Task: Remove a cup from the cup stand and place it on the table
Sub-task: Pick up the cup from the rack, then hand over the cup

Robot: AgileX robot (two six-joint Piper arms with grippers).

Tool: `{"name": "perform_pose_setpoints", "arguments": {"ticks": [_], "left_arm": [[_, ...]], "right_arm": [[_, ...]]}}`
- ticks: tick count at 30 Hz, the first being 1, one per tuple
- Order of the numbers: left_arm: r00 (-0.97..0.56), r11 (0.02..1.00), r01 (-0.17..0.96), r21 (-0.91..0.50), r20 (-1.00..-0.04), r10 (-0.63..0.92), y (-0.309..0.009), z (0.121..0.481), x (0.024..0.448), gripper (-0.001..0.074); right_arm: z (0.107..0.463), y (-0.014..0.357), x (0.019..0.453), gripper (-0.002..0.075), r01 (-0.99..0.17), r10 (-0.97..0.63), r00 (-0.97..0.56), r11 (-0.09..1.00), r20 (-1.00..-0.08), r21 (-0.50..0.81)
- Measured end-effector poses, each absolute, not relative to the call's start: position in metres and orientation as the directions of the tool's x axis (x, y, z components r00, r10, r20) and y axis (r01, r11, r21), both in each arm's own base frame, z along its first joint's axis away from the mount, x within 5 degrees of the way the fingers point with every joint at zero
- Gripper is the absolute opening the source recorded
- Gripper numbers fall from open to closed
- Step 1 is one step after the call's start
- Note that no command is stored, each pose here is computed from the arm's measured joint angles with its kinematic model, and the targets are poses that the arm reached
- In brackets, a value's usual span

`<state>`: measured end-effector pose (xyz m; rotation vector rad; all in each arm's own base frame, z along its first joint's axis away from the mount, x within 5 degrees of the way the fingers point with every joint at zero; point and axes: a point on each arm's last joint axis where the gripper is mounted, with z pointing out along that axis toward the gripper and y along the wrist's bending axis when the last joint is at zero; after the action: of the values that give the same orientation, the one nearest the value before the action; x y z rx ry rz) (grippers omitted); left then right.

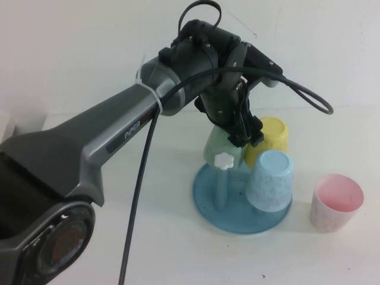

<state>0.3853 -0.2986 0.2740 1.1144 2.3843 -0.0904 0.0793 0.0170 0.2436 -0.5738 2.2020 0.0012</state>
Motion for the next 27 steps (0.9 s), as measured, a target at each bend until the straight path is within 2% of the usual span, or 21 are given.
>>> {"name": "perform_pose_setpoints", "arguments": {"ticks": [4, 10, 15, 17, 21, 24, 27], "left_arm": [[-0.519, 0.666, 0.726, 0.172, -0.498, 0.694, -0.293, 0.295, 0.380, 0.0539], [-0.463, 0.679, 0.701, 0.217, -0.586, 0.665, -0.275, 0.353, 0.362, 0.0539], [-0.424, 0.694, 0.700, 0.168, -0.685, 0.593, -0.261, 0.403, 0.336, 0.0539], [-0.411, 0.691, 0.715, 0.106, -0.735, 0.538, -0.257, 0.425, 0.321, 0.0539], [-0.405, 0.640, 0.765, -0.070, -0.825, 0.394, -0.252, 0.464, 0.289, 0.0539], [-0.438, 0.547, 0.803, -0.238, -0.858, 0.269, -0.253, 0.487, 0.266, 0.0539], [-0.520, 0.394, 0.814, -0.428, -0.839, 0.162, -0.260, 0.502, 0.248, 0.0539]], "right_arm": [[0.245, 0.017, 0.080, -0.0003, -0.396, -0.399, -0.535, 0.897, -0.744, -0.196], [0.248, 0.017, 0.083, -0.0003, -0.373, -0.371, -0.507, 0.908, -0.778, -0.189], [0.260, 0.027, 0.088, -0.0003, -0.367, -0.220, -0.415, 0.928, -0.883, -0.059], [0.270, 0.033, 0.088, -0.0003, -0.384, -0.122, -0.347, 0.923, -0.930, 0.023], [0.303, 0.045, 0.082, -0.0003, -0.491, 0.071, -0.114, 0.863, -0.991, 0.119], [0.323, 0.050, 0.074, 0.0001, -0.560, 0.106, 0.058, 0.827, -0.993, 0.056], [0.334, 0.052, 0.070, 0.0069, -0.588, 0.161, 0.097, 0.805, -0.982, 0.074]]}}
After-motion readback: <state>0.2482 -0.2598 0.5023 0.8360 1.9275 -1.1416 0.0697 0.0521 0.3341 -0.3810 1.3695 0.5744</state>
